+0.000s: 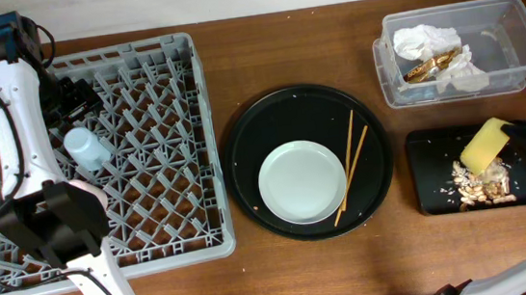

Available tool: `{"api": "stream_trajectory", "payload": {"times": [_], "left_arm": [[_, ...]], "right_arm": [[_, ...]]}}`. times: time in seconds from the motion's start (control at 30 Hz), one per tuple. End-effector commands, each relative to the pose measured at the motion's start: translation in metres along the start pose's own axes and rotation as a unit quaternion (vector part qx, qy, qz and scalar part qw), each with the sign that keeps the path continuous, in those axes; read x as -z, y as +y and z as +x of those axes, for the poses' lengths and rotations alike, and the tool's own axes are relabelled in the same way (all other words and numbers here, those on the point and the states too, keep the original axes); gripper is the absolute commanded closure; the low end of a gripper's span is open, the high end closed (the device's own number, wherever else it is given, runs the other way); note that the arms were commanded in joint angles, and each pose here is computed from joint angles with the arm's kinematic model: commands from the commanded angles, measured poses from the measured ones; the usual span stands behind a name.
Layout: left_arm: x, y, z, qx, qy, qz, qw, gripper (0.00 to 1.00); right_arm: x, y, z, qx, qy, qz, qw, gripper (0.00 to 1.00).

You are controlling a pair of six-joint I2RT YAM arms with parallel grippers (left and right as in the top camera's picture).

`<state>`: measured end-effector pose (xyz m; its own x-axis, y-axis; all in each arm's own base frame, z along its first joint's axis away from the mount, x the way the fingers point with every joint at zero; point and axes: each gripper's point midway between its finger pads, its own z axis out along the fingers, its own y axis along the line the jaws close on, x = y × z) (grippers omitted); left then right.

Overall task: Sort waste into correct bins and load items into the dishwasher rack
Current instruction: 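Tip the yellow bowl over the black rectangular tray to dump the scraps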

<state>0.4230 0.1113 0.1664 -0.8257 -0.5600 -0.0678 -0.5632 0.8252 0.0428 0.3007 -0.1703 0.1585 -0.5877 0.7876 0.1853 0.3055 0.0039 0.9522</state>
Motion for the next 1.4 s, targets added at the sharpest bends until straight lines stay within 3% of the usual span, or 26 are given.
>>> {"api": "stream_trajectory", "payload": {"times": [0.0, 0.17, 0.23, 0.3, 0.4, 0.5, 0.6, 0.7, 0.8, 0.87, 0.97, 1.03, 1.13, 1.17, 1.27, 1.37], "left_arm": [[0.011, 0.003, -0.003, 0.005, -0.016, 0.002, 1.0, 0.01], [0.011, 0.003, -0.003, 0.005, -0.016, 0.002, 1.0, 0.0], [0.011, 0.003, -0.003, 0.004, -0.016, 0.002, 1.0, 0.01], [0.011, 0.003, -0.003, 0.005, -0.016, 0.002, 1.0, 0.01], [0.011, 0.003, -0.003, 0.005, -0.016, 0.002, 1.0, 0.01], [0.011, 0.003, -0.003, 0.004, -0.016, 0.002, 1.0, 0.01], [0.011, 0.003, -0.003, 0.005, -0.016, 0.002, 1.0, 0.01], [0.011, 0.003, -0.003, 0.004, -0.016, 0.002, 1.0, 0.01], [0.011, 0.003, -0.003, 0.005, -0.016, 0.002, 1.0, 0.01], [0.011, 0.003, -0.003, 0.004, -0.016, 0.002, 1.0, 0.01], [0.011, 0.003, -0.003, 0.005, -0.016, 0.002, 1.0, 0.01], [0.011, 0.003, -0.003, 0.005, -0.016, 0.002, 1.0, 0.01], [0.011, 0.003, -0.003, 0.005, -0.016, 0.002, 1.0, 0.01], [0.011, 0.003, -0.003, 0.005, -0.016, 0.002, 1.0, 0.01], [0.011, 0.003, -0.003, 0.005, -0.016, 0.002, 1.0, 0.01], [0.011, 0.003, -0.003, 0.005, -0.016, 0.002, 1.0, 0.01]], "right_arm": [[0.002, 0.001, -0.009, -0.019, -0.013, -0.026, 0.999, 0.96], [0.002, -0.002, -0.01, -0.009, -0.013, -0.022, 1.0, 0.96], [0.003, 0.002, -0.003, -0.048, -0.006, -0.029, 0.998, 0.96], [0.004, 0.01, -0.007, -0.011, -0.018, -0.053, 0.998, 0.96], [0.004, 0.003, -0.011, -0.063, -0.016, -0.039, 0.997, 0.96], [0.004, 0.011, -0.01, -0.02, -0.022, -0.058, 0.998, 0.96], [0.003, 0.0, -0.01, -0.072, -0.014, -0.031, 0.997, 0.96], [0.004, 0.009, -0.011, -0.024, -0.021, -0.054, 0.998, 0.96], [0.004, 0.011, -0.004, -0.072, -0.012, -0.055, 0.996, 0.96], [0.005, 0.02, -0.005, -0.031, -0.022, -0.08, 0.996, 0.96], [0.005, 0.016, -0.004, -0.058, -0.016, -0.069, 0.996, 0.96], [0.004, 0.012, -0.011, -0.007, -0.023, -0.064, 0.998, 0.96], [0.001, -0.001, -0.008, -0.037, -0.009, -0.026, 0.999, 0.96], [0.001, 0.007, -0.008, 0.015, -0.016, -0.047, 0.999, 0.96], [0.0, 0.0, -0.007, -0.021, -0.009, -0.029, 0.999, 0.96], [0.002, 0.021, 0.008, 0.035, -0.008, -0.066, 0.997, 0.96]]}}
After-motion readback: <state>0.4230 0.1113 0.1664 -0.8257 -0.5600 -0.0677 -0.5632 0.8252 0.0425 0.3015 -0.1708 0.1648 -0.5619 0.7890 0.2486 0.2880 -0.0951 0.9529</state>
